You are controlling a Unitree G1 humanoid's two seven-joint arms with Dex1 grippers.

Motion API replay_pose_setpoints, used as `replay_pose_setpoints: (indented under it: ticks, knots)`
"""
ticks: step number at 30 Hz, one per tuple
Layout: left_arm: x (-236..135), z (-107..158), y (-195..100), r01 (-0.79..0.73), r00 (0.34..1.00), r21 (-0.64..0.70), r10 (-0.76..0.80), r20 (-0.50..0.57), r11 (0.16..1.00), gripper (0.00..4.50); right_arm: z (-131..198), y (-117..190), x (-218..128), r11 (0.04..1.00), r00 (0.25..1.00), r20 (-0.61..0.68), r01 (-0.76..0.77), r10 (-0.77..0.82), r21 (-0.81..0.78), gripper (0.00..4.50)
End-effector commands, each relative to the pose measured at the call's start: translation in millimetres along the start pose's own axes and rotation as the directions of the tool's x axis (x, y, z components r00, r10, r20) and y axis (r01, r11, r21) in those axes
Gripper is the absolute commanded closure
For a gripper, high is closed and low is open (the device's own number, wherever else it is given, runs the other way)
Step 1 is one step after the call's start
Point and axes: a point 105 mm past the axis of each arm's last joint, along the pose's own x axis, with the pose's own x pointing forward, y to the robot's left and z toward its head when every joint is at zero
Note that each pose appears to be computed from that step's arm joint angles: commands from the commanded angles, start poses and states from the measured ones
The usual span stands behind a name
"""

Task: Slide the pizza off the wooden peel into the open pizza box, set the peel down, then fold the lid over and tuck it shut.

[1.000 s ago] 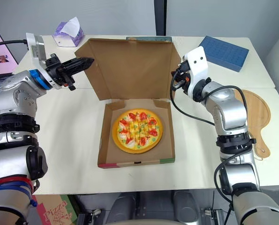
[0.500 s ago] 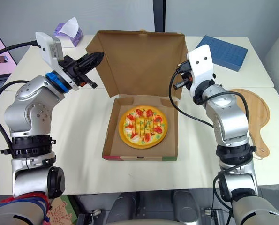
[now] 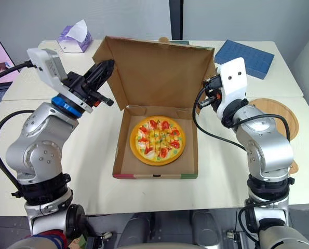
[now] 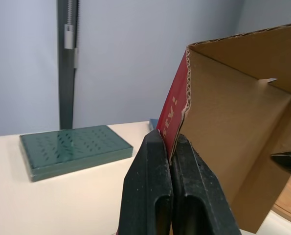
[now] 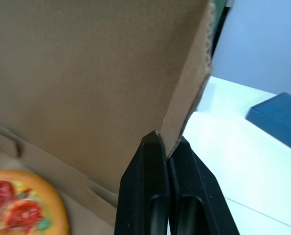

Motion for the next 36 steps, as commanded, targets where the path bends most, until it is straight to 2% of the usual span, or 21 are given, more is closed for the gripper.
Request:
replay_pose_setpoints:
  ticks: [1, 7, 20, 36]
  knots:
    - [-5.0, 3.6, -22.8, 0.063, 0.997, -0.003, -0.063, 0.044, 0.998, 4.5, 13.5, 33.9, -8.4, 0.991, 0.989, 0.069, -0.134, 0.132, 0.02, 4.44]
    - [-20.4, -8.2, -30.8, 0.045, 0.999, -0.042, -0.043, 0.032, 0.998, 4.5, 8.1, 42.9, -13.2, 0.987, 0.988, 0.063, -0.143, 0.139, 0.069, 4.44]
    - [-60.4, -37.0, -50.7, 0.017, 1.0, -0.089, -0.016, 0.008, 0.996, 4.5, -15.6, 48.2, -31.7, 0.982, 0.984, 0.03, -0.175, 0.174, 0.068, 4.44]
    - [-97.9, -82.3, -50.3, -0.017, 0.995, -0.128, 0.003, -0.104, 0.992, 4.5, -50.1, 48.1, -43.5, 0.989, 0.992, 0.051, -0.121, 0.117, 0.09, 4.44]
